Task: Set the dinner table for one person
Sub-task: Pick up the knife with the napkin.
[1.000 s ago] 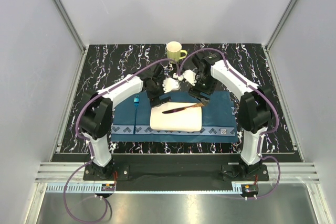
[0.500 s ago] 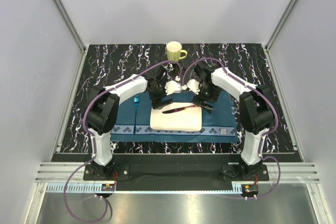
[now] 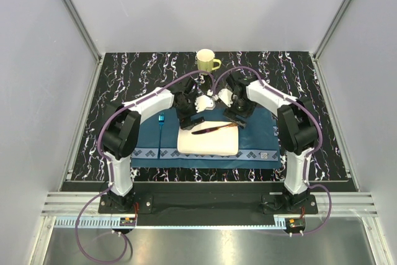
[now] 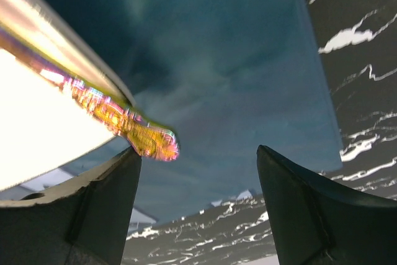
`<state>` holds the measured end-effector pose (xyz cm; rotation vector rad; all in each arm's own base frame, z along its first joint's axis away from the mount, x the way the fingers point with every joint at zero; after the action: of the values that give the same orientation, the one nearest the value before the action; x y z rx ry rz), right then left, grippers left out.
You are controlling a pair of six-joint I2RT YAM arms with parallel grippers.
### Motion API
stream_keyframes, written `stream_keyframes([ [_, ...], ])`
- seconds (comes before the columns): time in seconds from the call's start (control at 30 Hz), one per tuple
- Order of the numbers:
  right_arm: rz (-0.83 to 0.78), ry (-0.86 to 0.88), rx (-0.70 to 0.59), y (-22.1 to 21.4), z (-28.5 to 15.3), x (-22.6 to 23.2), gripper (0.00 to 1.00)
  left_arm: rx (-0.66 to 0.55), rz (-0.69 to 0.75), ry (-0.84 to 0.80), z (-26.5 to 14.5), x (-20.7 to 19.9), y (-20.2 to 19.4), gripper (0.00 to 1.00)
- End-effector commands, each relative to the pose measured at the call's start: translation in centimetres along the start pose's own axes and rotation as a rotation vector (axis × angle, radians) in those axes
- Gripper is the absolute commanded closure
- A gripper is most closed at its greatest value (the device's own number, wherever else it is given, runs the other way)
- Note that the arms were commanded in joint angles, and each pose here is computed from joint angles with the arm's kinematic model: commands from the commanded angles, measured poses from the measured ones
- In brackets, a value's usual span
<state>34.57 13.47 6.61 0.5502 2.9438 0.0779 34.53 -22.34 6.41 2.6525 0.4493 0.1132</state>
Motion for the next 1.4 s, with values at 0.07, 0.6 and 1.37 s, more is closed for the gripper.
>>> stream_keyframes([
  [0.07, 0.066, -0.079, -0.068, 2.4, 0.0, -2.5, 0.18, -0.058, 0.002, -0.025, -0.8, 0.1, 1.5, 0.03],
  [0.6, 0.090, -0.091, -0.078, 2.6, -0.3, -2.7, 0.18, -0.058, -0.018, -0.060, -1.0, -0.3, 1.3, 0.04],
  [1.37, 0.067, -0.255, -0.084, 2.7, -3.7, -6.7, 0.15, -0.036, -0.044, -0.182, 0.1, -2.7, -0.1, 0.05],
])
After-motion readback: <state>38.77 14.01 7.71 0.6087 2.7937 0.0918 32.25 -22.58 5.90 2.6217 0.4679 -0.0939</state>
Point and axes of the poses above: each gripper's point midway between its finger pads, its own z axis out along the fingers, its own x axis along the line the jaws close on, y = z × x, the point moved 2 cm from there along -z, back along the fingers, and after that the axes turned 8 degrees about -z, right-handed, at the moved point
